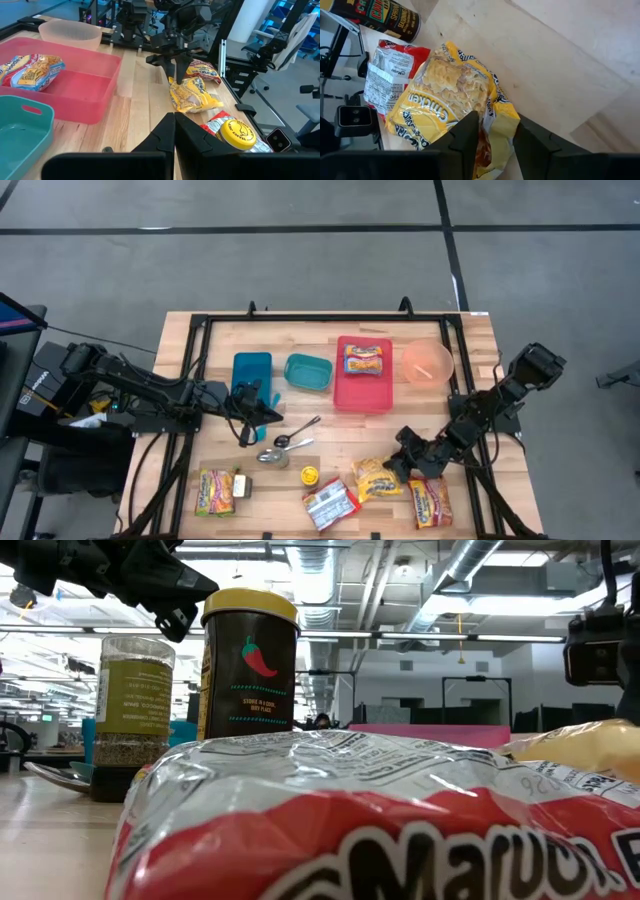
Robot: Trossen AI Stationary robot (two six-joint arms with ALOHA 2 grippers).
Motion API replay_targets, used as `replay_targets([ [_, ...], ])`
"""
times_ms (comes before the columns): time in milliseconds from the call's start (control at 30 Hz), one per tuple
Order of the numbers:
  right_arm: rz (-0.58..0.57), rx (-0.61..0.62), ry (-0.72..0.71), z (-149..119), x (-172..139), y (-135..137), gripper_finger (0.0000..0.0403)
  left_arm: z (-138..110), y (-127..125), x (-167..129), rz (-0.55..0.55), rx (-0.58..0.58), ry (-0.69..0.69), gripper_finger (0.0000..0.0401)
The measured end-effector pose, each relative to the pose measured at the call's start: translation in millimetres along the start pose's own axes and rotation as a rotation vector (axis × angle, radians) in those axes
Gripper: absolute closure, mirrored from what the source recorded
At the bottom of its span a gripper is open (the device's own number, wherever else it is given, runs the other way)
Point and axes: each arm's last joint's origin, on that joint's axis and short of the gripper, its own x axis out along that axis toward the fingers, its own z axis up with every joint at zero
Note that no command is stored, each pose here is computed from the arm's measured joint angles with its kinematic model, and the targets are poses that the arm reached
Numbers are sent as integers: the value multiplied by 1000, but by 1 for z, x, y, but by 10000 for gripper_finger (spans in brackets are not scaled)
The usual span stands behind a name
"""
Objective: Pick & Place Food Item
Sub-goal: Put the yellow noodle pack into the red bin
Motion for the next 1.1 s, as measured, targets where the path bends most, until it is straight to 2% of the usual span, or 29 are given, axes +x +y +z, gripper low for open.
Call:
replay_targets([
  [133,-3,-17,-13,4,2,1,298,0,0,0,4,0,-1,401],
  [500,-16,-39,-46,14,6,1,346,0,0,0,3,0,-1,401],
  [1100,-31,-124,-122,31,11,0,350,0,0,0,2,0,0,401],
])
